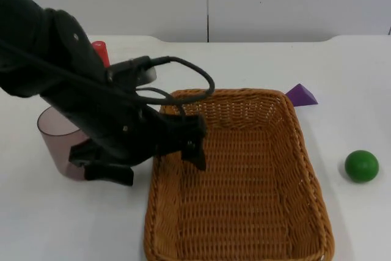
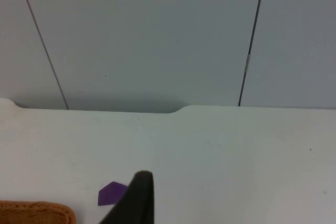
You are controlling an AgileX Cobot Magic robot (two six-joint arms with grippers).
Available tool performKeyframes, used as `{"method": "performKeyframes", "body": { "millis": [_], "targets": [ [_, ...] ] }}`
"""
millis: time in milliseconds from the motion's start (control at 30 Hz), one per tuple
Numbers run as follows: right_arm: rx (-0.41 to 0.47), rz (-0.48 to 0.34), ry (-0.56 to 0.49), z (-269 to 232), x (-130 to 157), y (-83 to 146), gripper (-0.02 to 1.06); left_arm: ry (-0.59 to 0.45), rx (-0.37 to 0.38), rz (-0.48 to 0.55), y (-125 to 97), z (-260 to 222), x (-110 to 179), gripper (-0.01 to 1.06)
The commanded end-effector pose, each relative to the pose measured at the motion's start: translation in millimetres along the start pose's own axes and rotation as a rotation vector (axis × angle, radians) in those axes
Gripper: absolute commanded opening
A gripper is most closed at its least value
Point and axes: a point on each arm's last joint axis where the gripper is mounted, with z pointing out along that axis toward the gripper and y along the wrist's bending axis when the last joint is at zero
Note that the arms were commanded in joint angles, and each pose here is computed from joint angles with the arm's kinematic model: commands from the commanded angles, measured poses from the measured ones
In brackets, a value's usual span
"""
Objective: Pick up the basket with the left hand and place the triangular block into the basket with the right hand.
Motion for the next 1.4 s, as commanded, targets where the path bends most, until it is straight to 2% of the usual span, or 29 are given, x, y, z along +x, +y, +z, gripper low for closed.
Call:
{"method": "performKeyframes", "body": {
  "millis": [0,400,467,533,567,700,733,800,900,933,967,1000,1200,1367],
  "targets": [
    [0.009,-0.007,-0.007,-1,-2,-1,1.05,-0.010,-0.003,-0.023,-1,4,-1,1.05],
    [0.009,-0.011,-0.002,-1,-1,-1,1.05,0.037,0.013,-0.010,-9,22,-15,1.05],
    [0.009,-0.011,-0.002,-1,-1,-1,1.05,0.068,0.015,-0.014,-9,25,-12,1.02],
    [0.009,-0.018,-0.002,-1,-1,-1,1.05,0.100,0.011,0.004,-10,28,-7,0.91],
    [0.009,-0.018,-0.002,-1,-1,-1,1.05,0.100,0.011,0.004,-10,28,-7,0.91],
    [0.014,-0.024,-0.004,-1,-1,-2,1.05,0.099,0.007,0.040,-16,30,-4,0.58],
    [0.014,-0.024,-0.004,-1,-1,-2,1.05,0.099,0.007,0.040,-16,30,-4,0.58],
    [0.017,-0.029,-0.004,-1,-1,-2,1.05,0.099,0.007,0.044,-16,30,-3,0.43],
    [0.022,-0.034,-0.005,-1,-1,-3,1.05,0.107,0.008,0.041,-17,30,-3,0.14],
    [0.022,-0.034,-0.005,-1,-1,-3,1.05,0.107,0.008,0.041,-17,30,-3,0.14],
    [0.022,-0.034,-0.005,-1,-1,-3,1.05,0.109,0.007,0.032,-17,30,-3,0.03],
    [0.022,-0.034,-0.005,-1,-1,-3,1.05,0.115,0.009,0.021,-17,29,-2,0.00],
    [0.022,-0.034,-0.006,-1,-2,-2,1.05,0.130,0.040,0.018,-24,16,-3,0.00],
    [0.021,-0.034,-0.012,-1,-2,-2,1.05,0.075,0.091,0.021,-36,-13,-10,0.00]
  ]
}}
